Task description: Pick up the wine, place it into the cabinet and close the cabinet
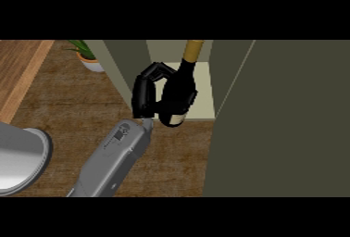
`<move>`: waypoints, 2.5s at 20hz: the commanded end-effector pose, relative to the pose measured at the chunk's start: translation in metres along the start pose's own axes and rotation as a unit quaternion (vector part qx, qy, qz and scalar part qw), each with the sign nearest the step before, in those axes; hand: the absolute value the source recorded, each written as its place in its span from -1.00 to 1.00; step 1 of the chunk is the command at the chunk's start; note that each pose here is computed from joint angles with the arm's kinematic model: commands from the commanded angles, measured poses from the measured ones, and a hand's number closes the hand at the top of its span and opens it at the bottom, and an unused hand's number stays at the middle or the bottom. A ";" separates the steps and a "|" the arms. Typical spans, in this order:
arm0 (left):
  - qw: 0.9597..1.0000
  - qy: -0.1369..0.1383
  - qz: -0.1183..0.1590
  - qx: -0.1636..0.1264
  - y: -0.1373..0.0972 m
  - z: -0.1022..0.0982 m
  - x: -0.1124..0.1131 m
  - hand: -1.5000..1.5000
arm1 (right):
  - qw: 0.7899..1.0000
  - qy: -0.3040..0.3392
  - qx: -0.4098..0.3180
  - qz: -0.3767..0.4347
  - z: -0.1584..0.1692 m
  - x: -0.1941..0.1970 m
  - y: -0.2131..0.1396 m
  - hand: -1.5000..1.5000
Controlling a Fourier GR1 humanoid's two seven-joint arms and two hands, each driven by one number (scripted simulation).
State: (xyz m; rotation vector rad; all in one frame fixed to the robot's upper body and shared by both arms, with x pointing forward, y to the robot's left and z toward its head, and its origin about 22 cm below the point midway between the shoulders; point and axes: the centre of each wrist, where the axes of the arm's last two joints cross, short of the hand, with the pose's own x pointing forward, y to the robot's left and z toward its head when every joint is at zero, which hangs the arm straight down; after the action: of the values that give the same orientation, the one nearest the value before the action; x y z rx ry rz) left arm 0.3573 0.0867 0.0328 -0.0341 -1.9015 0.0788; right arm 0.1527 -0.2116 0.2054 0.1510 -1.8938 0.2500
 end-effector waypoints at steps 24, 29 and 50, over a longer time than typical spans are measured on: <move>0.996 -0.025 -0.066 0.047 -0.004 -0.074 -0.003 1.00 | 0.999 -0.027 0.021 -0.022 0.012 0.005 0.006 -1.00; 0.997 -0.026 -0.067 0.038 0.007 -0.071 -0.015 1.00 | 0.999 -0.022 0.027 -0.023 0.005 0.004 0.005 -1.00; 0.995 0.029 -0.002 0.097 0.033 -0.075 -0.023 1.00 | 0.999 -0.030 0.035 -0.028 0.011 0.006 0.004 -1.00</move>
State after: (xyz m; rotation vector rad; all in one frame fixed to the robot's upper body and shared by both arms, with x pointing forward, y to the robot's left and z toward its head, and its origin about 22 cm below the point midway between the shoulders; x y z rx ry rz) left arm 0.4342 0.1010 0.0399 0.0461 -1.8523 0.2356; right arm 0.1547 -0.2060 0.1975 0.2231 -1.9095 0.2807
